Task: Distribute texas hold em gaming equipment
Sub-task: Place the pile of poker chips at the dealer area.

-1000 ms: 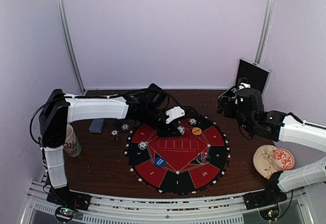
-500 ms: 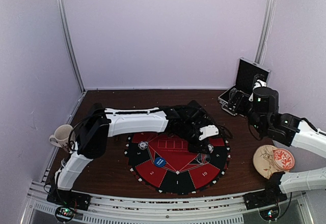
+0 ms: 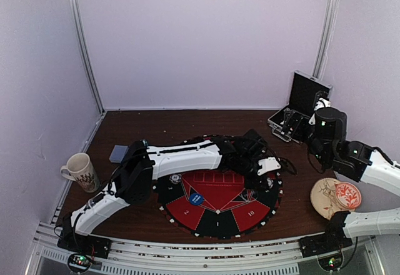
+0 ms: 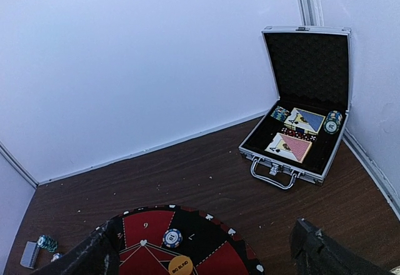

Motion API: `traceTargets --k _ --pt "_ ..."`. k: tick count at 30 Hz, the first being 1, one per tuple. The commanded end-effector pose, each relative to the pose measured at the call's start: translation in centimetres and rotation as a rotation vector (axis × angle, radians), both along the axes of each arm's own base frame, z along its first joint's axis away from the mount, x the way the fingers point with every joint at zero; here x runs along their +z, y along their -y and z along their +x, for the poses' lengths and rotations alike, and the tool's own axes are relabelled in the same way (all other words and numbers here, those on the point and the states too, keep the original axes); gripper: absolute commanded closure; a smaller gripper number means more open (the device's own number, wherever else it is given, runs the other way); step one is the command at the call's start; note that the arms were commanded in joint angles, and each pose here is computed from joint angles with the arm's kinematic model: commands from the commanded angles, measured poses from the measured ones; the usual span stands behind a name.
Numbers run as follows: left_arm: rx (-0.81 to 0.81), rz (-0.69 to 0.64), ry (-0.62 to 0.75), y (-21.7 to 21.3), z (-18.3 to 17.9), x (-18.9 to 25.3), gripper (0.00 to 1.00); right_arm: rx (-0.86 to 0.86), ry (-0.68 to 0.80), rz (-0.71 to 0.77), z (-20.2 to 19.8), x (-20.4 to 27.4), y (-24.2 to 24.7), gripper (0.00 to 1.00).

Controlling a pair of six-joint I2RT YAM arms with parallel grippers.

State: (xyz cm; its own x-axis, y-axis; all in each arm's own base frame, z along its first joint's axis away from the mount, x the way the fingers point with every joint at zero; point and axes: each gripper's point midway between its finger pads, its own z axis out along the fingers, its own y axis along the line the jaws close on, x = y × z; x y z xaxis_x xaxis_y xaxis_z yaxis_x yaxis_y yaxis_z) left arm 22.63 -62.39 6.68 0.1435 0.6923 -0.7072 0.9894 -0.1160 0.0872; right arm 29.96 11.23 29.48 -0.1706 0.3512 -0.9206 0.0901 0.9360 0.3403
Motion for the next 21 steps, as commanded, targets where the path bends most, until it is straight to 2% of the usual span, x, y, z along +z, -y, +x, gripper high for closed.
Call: traceTargets --k 1,12,21 --pt "0.026 -0.004 0.024 0.7 0.9 -0.8 0.68 0.01 -0.004 0.009 0.0 -0.3 -0.1 0.04" --pt "0.125 0.023 0.136 0.9 3.7 -2.4 0.68 0.026 0.0 0.015 -0.1 -0.3 -0.3 0.05" --pt "0.136 0.054 0.166 0.4 4.2 -3.5 0.68 0.03 -0.002 0.012 0.0 -0.4 -0.4 0.05"
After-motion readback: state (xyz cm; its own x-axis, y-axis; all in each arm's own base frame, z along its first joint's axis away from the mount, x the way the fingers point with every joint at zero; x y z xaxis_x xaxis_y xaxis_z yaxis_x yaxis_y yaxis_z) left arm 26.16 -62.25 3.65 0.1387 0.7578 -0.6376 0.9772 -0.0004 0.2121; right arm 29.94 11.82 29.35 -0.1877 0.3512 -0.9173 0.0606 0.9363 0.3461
